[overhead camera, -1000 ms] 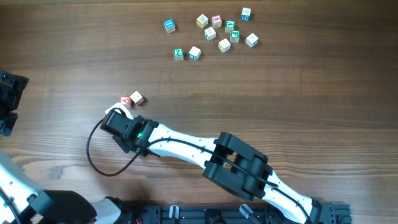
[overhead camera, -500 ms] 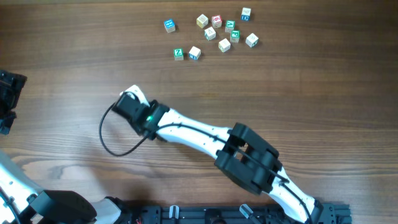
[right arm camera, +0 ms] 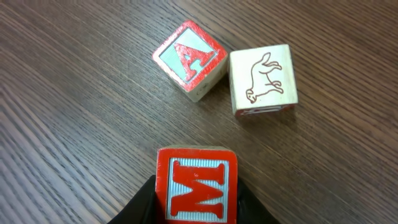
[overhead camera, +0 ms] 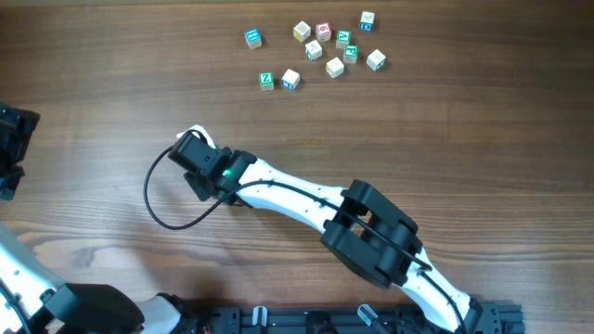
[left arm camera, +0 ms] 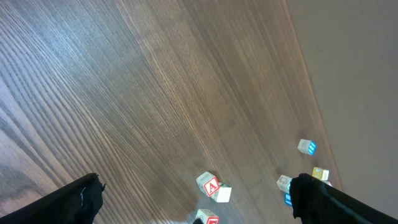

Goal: Form a circle

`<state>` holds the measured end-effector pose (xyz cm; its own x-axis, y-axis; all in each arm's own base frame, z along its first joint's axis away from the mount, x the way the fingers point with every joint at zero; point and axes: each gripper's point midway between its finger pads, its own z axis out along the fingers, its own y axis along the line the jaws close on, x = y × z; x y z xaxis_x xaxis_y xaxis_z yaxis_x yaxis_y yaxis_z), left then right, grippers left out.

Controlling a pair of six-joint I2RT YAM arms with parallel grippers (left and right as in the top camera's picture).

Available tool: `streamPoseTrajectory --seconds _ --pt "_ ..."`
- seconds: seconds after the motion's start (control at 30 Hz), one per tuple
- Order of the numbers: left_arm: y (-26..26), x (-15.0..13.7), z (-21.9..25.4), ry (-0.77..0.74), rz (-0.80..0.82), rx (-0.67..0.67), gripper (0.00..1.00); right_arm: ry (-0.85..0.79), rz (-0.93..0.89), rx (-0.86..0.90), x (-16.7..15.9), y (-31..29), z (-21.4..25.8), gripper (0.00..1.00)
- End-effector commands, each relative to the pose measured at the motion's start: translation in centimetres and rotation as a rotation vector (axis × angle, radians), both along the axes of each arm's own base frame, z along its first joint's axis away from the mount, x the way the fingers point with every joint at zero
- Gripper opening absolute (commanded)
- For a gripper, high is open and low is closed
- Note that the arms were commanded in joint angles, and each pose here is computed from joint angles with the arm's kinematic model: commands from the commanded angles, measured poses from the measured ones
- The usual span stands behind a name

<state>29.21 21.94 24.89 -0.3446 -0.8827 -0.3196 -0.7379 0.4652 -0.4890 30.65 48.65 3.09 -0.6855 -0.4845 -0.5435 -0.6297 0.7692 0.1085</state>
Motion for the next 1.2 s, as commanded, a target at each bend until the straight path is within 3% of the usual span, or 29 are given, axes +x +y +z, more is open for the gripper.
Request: streamPoseTrajectory --seconds 0.0,0.23,0.57,0.8,1.17 --pt "0.2 -0.2 0.0 0.008 -0.010 0.017 1.00 0.040 0.000 -0.025 -0.7 -0.2 -2.6 0.11" --pt "0.2 -0.2 -0.1 0.010 -0.009 0.015 1.00 0.024 -0.106 -0.028 0.3 -0.8 -3.3 0.13" --pt "0.1 -0.2 -0.1 0.010 -0.010 0.014 1.00 0.038 -0.076 -0.019 -0.6 -0.1 -3.7 0.14" --pt "0.1 -0.2 -0.1 0.010 -0.009 0.014 1.00 0.038 -0.071 -0.021 -0.7 0.0 -3.7 0.36" --pt "0.1 -0.2 -0.1 0.010 -0.010 0.014 1.00 0.042 -0.074 -0.037 -0.8 -0.3 -3.9 0.58"
